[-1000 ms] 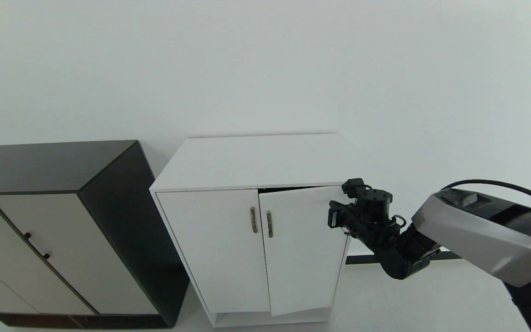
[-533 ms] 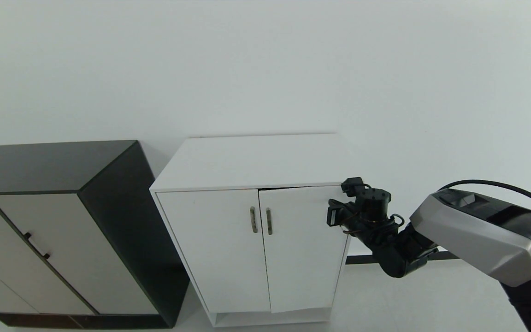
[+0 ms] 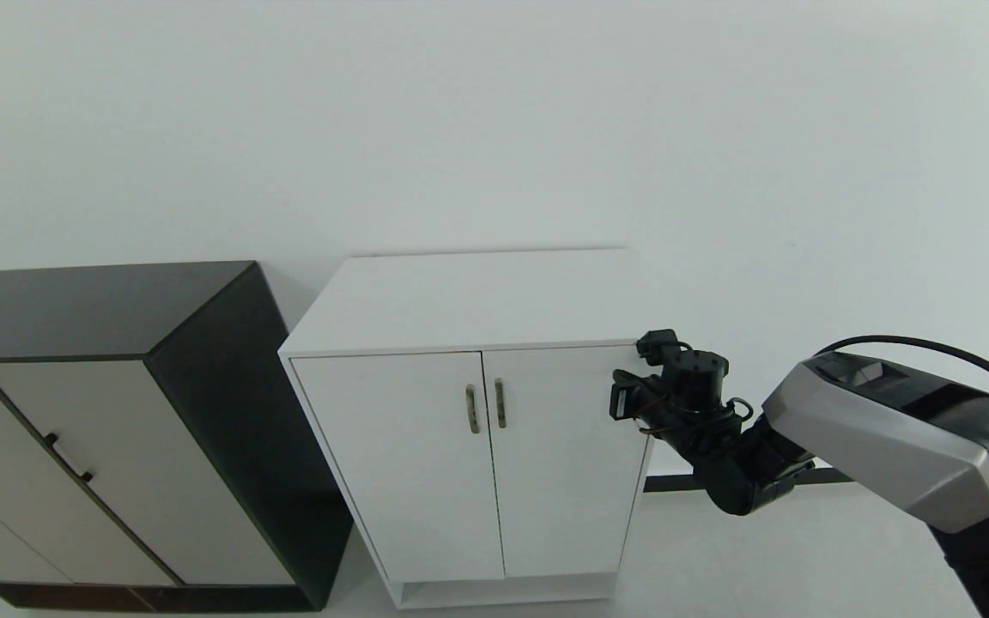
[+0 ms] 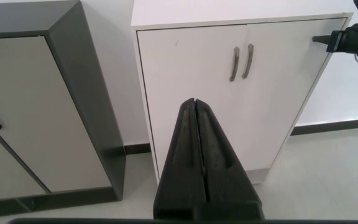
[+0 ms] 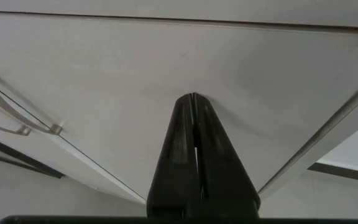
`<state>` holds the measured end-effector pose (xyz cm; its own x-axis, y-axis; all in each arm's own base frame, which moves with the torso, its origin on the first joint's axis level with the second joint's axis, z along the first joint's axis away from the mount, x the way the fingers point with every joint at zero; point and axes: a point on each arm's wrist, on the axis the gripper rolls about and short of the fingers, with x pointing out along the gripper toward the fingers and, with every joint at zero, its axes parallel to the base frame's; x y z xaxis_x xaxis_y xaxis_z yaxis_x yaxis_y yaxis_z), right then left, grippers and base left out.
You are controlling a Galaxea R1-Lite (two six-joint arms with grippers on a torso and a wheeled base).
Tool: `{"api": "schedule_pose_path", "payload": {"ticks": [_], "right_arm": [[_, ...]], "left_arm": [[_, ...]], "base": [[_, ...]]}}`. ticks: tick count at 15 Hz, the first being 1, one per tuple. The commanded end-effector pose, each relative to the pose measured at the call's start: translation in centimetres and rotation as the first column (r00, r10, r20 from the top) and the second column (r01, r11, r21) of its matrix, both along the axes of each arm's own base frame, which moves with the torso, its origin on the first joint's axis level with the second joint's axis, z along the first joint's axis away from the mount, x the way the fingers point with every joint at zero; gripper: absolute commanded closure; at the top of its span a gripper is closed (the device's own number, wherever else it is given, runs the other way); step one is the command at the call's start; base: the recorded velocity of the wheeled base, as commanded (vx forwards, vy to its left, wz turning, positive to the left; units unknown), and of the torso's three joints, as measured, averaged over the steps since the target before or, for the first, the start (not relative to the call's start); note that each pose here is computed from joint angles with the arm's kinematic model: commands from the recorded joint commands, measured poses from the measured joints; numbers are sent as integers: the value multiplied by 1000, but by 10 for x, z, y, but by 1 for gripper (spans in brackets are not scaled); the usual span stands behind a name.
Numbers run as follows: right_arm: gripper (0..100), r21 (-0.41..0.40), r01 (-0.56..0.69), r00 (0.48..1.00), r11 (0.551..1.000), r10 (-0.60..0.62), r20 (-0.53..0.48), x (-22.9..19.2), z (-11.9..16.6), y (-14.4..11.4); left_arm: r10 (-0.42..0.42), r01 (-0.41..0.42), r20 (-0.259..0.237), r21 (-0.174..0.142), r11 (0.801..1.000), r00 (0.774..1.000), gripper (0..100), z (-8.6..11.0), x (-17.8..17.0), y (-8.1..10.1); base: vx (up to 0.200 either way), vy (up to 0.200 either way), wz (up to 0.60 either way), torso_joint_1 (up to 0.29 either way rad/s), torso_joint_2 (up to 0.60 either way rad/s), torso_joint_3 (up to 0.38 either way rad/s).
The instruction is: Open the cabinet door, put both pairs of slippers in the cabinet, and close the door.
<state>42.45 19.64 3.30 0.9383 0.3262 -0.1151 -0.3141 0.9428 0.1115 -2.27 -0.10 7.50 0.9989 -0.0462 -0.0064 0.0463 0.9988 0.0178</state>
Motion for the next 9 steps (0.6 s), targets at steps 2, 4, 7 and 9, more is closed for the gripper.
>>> {"api": "schedule_pose_path", "payload": {"ticks": [2,4,7,9], "right_arm": [[100,0,1,1000,1000,-1,-1,0,-1,-1],[100,-2,18,1000,1000,-18,2,-2,-1,-1],[100,11,52,997,999,-52,54,-12,8,-4],[100,17,53,996,998,-54,68,-27,23,-11]], "left_arm": [[0,0,0,0,1000,1000,100,0,0,0],[0,0,0,0,1000,1000,100,0,0,0],[0,0,0,0,1000,1000,100,0,0,0],[0,0,-1,0,1000,1000,100,0,0,0]], "base": [[0,0,0,0,0,0],[0,0,0,0,0,0],[0,0,0,0,0,0],[0,0,0,0,0,0]]}}
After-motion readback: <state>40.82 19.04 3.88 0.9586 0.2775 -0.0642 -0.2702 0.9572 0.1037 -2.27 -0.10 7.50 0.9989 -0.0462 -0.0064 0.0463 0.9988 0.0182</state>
